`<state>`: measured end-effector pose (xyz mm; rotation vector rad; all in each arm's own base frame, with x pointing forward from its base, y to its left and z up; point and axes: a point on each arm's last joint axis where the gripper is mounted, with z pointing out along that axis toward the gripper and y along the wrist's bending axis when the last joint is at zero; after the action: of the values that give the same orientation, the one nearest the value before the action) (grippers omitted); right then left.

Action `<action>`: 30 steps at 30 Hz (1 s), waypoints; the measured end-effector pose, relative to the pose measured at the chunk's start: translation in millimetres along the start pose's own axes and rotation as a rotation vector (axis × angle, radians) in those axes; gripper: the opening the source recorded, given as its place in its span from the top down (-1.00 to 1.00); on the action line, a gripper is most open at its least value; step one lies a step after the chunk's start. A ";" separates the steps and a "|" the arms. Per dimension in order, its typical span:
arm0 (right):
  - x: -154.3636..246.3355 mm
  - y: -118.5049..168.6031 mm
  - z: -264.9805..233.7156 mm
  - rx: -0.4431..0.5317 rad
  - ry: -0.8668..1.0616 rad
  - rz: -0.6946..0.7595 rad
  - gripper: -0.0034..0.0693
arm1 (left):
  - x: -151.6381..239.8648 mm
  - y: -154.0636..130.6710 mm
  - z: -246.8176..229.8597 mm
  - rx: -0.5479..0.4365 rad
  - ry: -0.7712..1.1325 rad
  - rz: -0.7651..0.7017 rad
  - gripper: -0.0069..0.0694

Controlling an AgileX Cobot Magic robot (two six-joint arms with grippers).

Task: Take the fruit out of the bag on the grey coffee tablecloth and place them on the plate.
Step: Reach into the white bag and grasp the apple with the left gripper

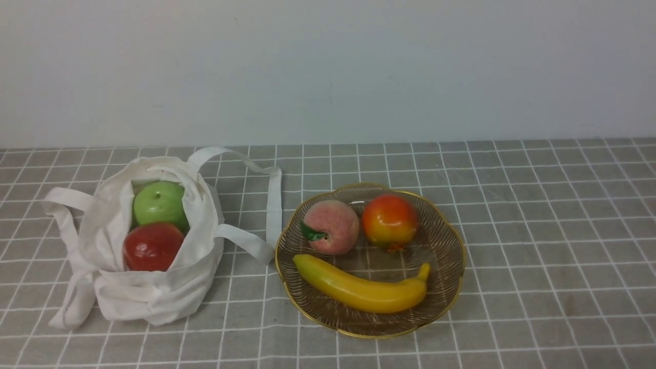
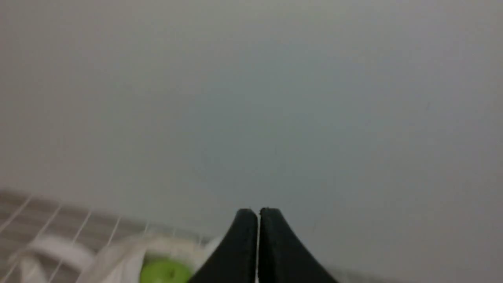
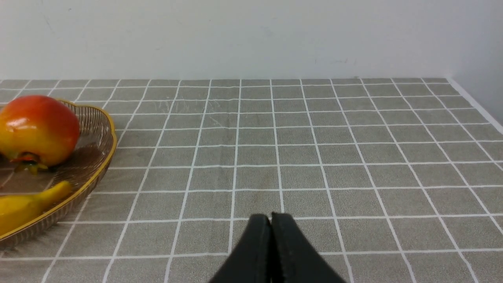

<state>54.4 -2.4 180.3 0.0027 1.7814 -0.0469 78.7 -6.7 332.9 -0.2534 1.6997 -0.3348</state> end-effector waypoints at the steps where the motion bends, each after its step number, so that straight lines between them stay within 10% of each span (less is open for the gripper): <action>1: 0.0 0.0 0.0 0.000 0.000 0.000 0.95 | -2.1 -1.0 9.2 -0.039 0.127 0.014 0.84; 7: 0.0 0.0 0.0 0.000 0.000 0.000 0.95 | -0.9 1.6 76.3 -0.207 0.699 0.041 0.84; 19: 0.0 0.0 0.0 0.000 0.000 0.000 0.95 | 14.2 13.6 179.5 -0.204 0.912 0.176 0.79; 30: 0.0 0.0 0.0 0.000 0.000 0.000 0.95 | 43.0 28.0 242.9 -0.148 0.873 0.271 -0.21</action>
<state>54.4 -2.4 180.3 0.0027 1.7814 -0.0469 312.6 -14.4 250.1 0.0381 2.5913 -0.1108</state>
